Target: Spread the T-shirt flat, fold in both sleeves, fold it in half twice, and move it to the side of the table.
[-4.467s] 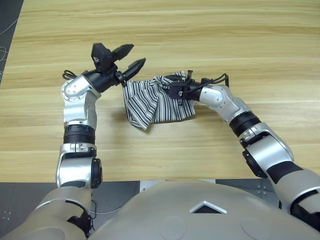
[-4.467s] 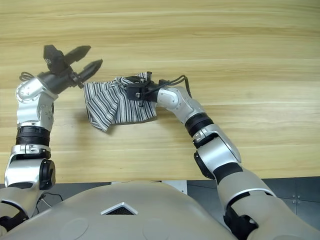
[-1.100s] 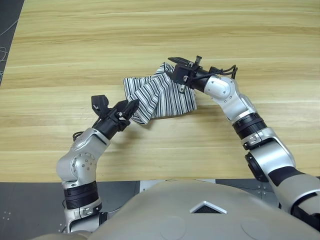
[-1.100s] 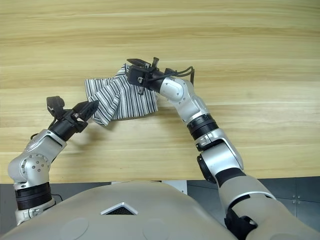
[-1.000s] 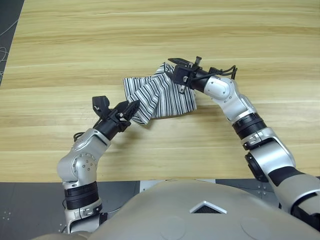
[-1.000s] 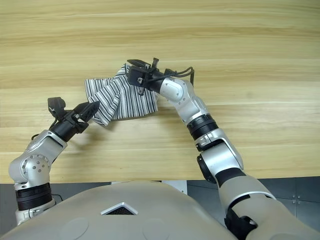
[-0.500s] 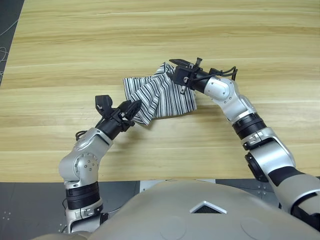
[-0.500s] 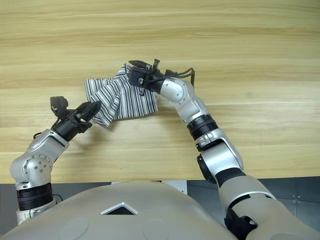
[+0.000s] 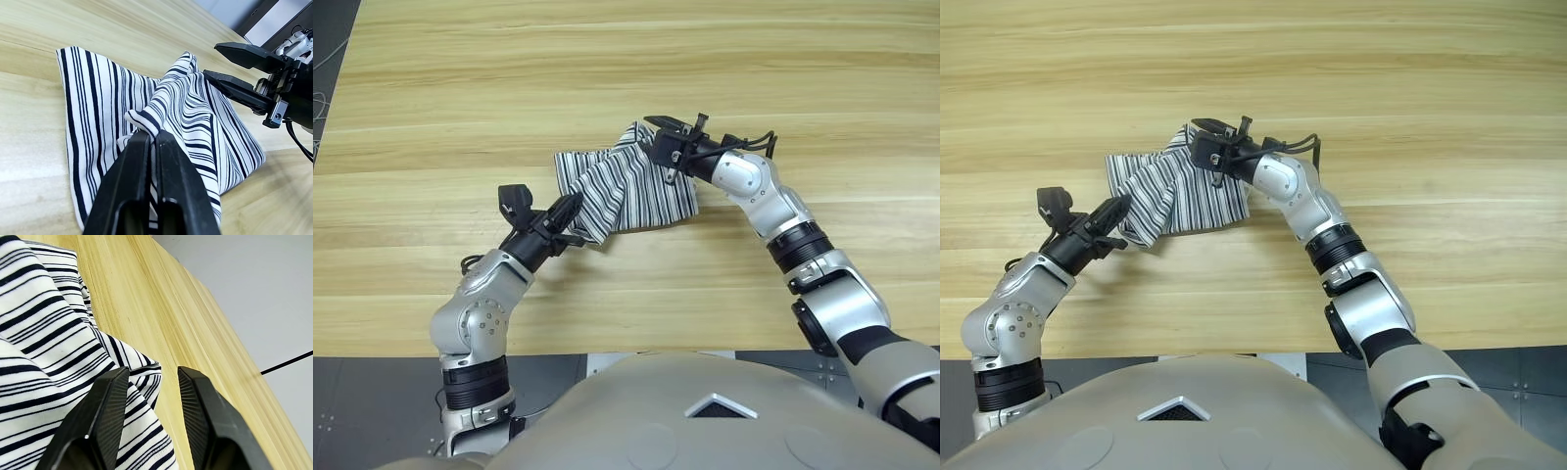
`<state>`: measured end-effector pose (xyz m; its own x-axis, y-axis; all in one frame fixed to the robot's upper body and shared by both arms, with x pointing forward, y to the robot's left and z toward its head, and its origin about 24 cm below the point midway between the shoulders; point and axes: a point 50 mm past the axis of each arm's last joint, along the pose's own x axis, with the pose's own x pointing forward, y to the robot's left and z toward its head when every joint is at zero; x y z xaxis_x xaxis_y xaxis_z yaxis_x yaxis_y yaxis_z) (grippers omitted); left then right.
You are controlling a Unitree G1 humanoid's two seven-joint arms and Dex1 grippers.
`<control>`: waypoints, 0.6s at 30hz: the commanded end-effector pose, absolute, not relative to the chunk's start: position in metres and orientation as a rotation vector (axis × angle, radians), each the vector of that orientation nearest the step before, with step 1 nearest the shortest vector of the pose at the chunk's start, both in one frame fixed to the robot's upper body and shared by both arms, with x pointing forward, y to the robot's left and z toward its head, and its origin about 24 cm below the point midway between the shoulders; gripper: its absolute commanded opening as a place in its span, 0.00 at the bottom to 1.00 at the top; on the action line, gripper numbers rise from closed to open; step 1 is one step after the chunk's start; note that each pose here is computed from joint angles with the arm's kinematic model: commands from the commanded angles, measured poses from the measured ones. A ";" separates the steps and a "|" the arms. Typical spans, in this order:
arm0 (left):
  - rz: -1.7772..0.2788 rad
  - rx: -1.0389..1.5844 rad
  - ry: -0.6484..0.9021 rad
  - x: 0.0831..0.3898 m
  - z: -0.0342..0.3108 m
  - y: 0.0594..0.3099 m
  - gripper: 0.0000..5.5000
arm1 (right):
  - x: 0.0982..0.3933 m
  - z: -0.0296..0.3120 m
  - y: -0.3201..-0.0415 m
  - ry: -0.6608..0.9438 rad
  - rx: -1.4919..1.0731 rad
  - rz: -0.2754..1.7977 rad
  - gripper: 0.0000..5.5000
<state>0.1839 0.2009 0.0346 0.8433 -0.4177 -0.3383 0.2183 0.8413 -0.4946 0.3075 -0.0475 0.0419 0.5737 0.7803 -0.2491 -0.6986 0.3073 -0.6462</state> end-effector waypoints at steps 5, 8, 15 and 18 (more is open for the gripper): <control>-0.374 -0.339 0.367 0.217 0.054 0.206 0.02 | 0.308 0.043 -0.044 -0.133 -0.793 0.990 0.34; -0.384 -0.290 0.361 0.231 0.054 0.209 0.02 | 0.303 0.038 -0.044 -0.121 -0.778 0.999 0.34; -0.374 -0.228 0.399 0.242 0.043 0.215 0.02 | 0.295 0.032 -0.047 -0.108 -0.751 1.003 0.34; -0.367 -0.208 0.426 0.244 0.037 0.218 0.02 | 0.293 0.032 -0.048 -0.106 -0.745 1.002 0.34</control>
